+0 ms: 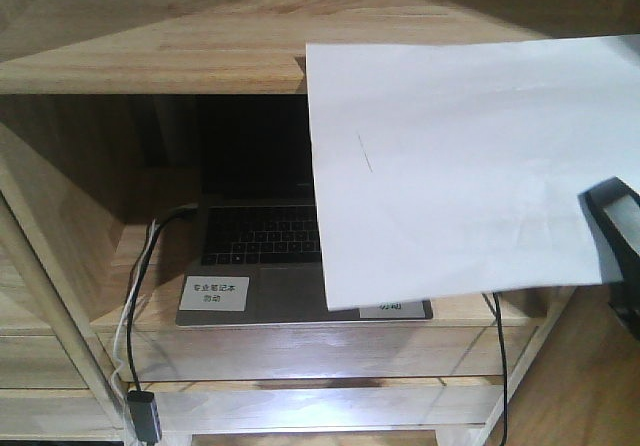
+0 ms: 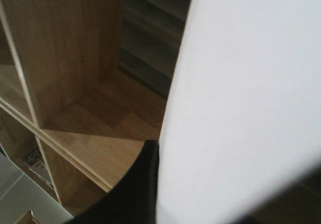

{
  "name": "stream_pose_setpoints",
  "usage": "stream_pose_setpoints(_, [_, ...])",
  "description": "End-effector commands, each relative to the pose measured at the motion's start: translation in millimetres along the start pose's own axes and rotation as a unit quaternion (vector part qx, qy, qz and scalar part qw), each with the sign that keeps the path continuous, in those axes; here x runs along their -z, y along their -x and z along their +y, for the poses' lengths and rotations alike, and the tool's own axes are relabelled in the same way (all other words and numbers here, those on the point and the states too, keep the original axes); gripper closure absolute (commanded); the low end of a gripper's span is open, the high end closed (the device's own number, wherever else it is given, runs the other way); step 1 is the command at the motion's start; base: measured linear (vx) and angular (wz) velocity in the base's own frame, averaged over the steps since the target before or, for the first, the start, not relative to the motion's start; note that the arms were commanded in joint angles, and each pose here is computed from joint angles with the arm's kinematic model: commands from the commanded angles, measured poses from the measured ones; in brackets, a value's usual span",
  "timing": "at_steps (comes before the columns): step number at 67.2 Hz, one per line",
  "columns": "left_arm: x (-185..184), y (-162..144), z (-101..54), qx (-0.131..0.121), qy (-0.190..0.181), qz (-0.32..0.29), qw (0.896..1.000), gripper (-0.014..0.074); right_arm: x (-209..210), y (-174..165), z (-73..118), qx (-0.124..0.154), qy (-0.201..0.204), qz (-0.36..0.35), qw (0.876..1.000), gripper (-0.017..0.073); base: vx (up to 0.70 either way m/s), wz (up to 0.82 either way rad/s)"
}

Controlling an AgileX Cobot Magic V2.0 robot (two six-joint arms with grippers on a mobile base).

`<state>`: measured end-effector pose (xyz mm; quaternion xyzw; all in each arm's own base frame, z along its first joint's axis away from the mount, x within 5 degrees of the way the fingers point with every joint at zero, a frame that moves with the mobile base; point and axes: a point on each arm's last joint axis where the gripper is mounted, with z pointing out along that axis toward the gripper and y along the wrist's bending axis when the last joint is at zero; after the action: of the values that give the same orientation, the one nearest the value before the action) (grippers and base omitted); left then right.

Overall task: Grab stapler and paper to desk for stapling
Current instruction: 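Pull the paper off the shelf toward the robot with the right gripper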

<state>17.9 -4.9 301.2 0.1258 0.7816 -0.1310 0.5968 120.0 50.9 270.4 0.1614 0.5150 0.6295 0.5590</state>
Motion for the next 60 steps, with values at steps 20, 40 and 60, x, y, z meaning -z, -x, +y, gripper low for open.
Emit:
stream_pose_setpoints(20, [3.9,18.3,-1.6,0.001,-0.009,-0.066,0.998,0.0600,31.3,-11.7,8.5,0.000,0.041,0.004,0.999,0.0564,0.00,0.00])
stream_pose_setpoints(40, [3.9,18.3,-1.6,0.001,-0.009,-0.066,0.998,0.0600,48.4,-18.6,-1.6,-0.024,0.028,-0.003,0.999,0.0564,0.00,0.00])
stream_pose_setpoints(60, [3.9,18.3,-1.6,0.001,-0.009,-0.066,0.998,0.0600,48.2,-19.2,-1.4,-0.020,0.029,0.000,0.999,0.0564,0.00,0.00])
